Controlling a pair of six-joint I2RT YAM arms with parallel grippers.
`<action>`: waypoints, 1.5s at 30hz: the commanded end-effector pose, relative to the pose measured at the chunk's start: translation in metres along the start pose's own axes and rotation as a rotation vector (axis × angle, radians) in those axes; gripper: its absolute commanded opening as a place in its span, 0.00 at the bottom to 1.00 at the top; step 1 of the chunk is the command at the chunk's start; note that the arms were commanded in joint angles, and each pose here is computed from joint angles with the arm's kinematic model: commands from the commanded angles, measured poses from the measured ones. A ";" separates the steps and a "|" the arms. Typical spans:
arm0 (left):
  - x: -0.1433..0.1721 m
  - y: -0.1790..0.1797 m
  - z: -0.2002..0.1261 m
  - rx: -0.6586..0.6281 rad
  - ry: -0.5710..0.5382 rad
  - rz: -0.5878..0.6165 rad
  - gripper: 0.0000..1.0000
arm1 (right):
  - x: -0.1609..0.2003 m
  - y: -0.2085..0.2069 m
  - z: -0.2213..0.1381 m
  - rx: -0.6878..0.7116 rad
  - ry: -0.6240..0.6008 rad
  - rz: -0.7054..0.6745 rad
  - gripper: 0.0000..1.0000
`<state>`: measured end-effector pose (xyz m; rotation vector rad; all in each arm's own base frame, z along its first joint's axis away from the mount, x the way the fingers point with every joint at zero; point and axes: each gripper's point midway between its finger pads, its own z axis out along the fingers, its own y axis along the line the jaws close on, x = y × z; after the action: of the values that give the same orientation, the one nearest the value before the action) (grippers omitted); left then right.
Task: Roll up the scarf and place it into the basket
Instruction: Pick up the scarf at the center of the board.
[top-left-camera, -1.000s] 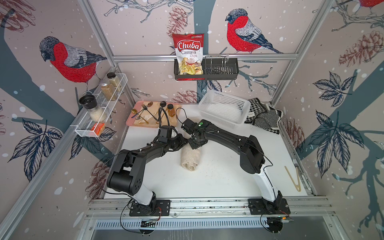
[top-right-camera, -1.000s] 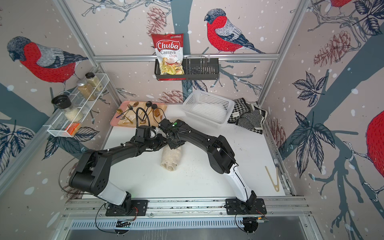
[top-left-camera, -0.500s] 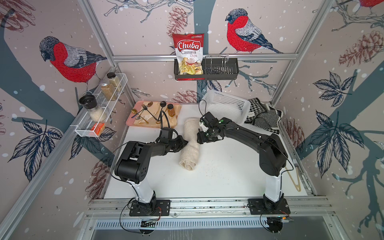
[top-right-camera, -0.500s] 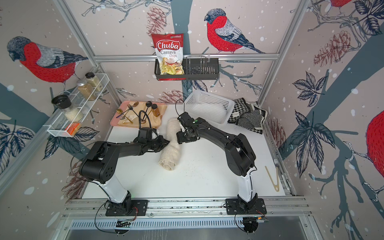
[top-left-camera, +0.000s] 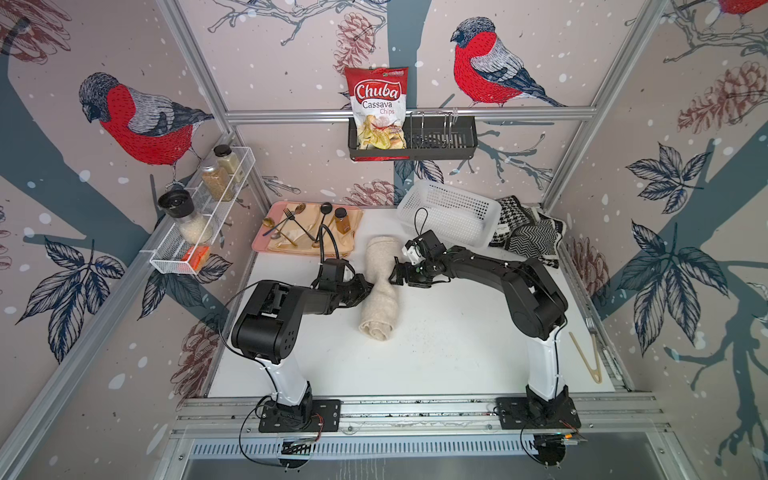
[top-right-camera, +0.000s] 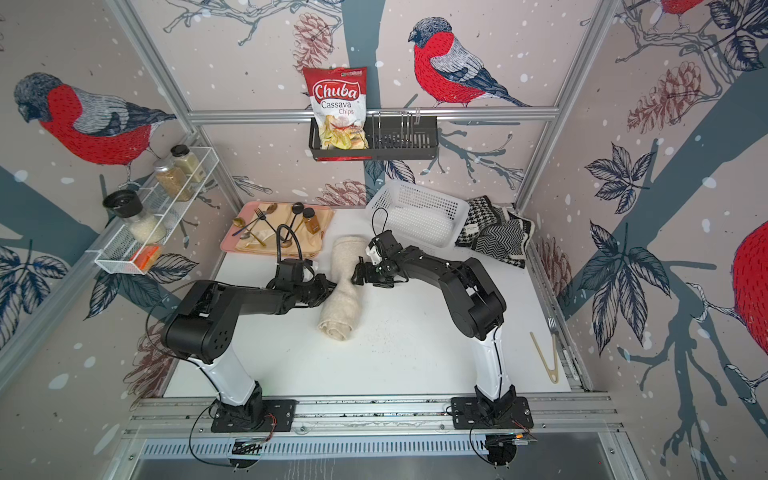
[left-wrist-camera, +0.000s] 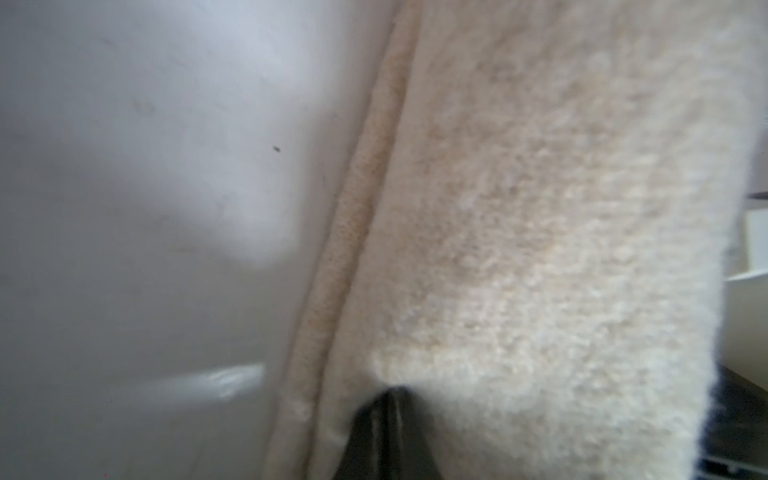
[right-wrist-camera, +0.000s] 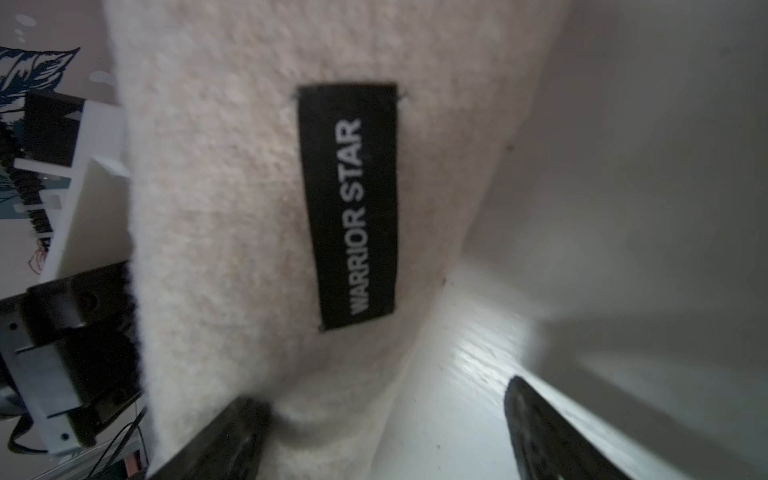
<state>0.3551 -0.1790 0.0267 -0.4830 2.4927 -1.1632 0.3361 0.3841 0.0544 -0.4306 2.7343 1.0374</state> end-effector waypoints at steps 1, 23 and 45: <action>0.021 0.030 -0.004 -0.117 0.052 -0.032 0.09 | -0.003 0.023 0.015 -0.125 0.005 -0.002 0.89; 0.024 0.002 -0.012 -0.061 0.054 0.010 0.09 | 0.004 0.026 0.046 -0.008 0.098 -0.090 0.00; -0.026 -0.028 -0.097 -0.059 -0.134 0.048 0.11 | -0.167 -0.023 -0.176 0.512 -0.221 -0.400 0.00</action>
<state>0.3397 -0.1180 0.1134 -0.5076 2.4107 -0.9815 0.4898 0.3009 0.2231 -0.6297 2.4236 0.4115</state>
